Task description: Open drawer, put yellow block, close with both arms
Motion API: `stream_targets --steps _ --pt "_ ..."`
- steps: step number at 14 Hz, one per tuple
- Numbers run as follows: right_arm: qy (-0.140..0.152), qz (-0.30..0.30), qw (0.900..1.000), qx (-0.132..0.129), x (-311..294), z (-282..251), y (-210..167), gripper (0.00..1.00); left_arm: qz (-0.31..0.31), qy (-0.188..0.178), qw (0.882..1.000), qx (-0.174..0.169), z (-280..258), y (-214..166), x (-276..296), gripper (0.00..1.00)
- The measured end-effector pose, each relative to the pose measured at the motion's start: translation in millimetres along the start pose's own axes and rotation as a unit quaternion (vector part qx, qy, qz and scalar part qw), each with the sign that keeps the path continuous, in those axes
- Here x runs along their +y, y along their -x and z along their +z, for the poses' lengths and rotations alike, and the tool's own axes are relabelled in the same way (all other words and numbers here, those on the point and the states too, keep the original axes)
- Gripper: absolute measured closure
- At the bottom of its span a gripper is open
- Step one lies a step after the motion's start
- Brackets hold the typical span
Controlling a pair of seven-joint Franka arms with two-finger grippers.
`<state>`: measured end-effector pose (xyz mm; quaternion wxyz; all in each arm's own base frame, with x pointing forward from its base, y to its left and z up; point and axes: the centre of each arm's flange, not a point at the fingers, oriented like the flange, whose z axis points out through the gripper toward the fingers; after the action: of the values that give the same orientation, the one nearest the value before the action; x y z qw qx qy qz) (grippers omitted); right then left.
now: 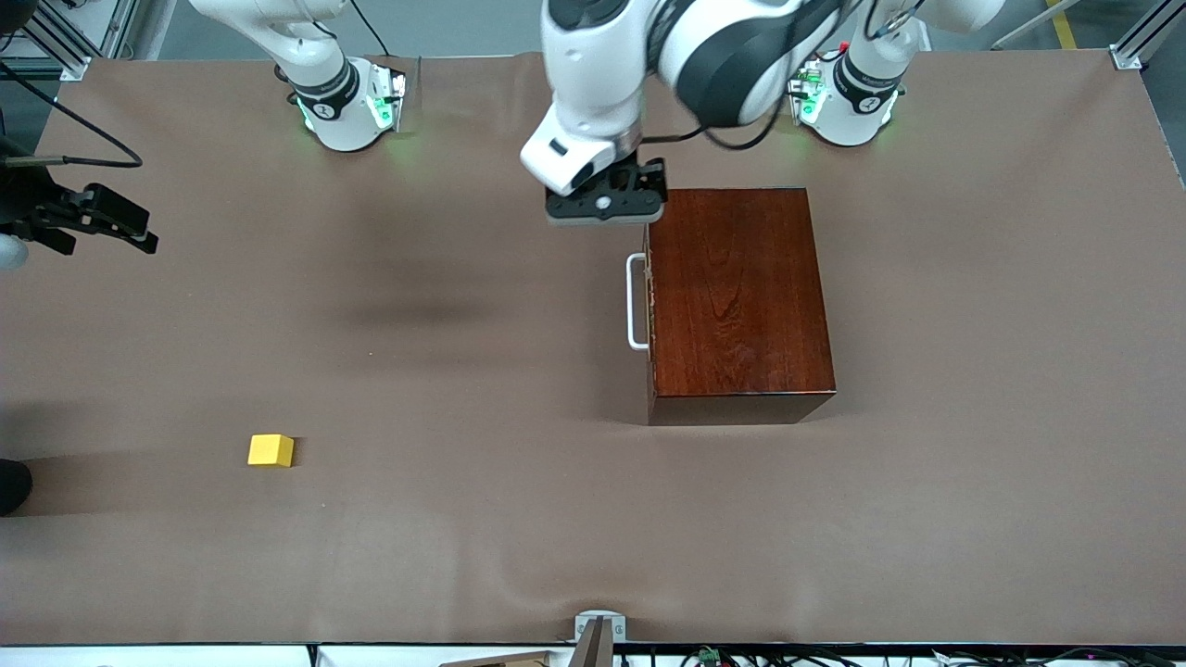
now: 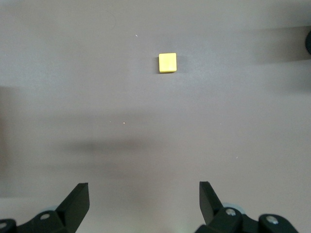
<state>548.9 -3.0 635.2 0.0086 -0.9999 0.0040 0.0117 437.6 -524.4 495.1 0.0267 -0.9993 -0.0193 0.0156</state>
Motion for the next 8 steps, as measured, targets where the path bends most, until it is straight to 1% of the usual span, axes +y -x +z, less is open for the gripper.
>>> stream_targets --steps 2,4,6,8 --pt "0.000 0.000 1.000 0.000 0 0 0 0.00 -0.009 -0.033 0.999 0.011 31 0 13 0.00" --pt "0.000 0.000 1.000 0.000 0 0 0 0.00 0.000 -0.069 0.997 0.027 63 7 29 0.00" --pt "0.000 0.000 1.000 0.000 0 0 0 0.00 0.008 -0.088 0.996 0.032 91 12 42 0.00" --pt "0.000 0.000 1.000 0.000 0 0 0 0.00 0.017 -0.096 0.995 0.029 111 7 45 0.00"
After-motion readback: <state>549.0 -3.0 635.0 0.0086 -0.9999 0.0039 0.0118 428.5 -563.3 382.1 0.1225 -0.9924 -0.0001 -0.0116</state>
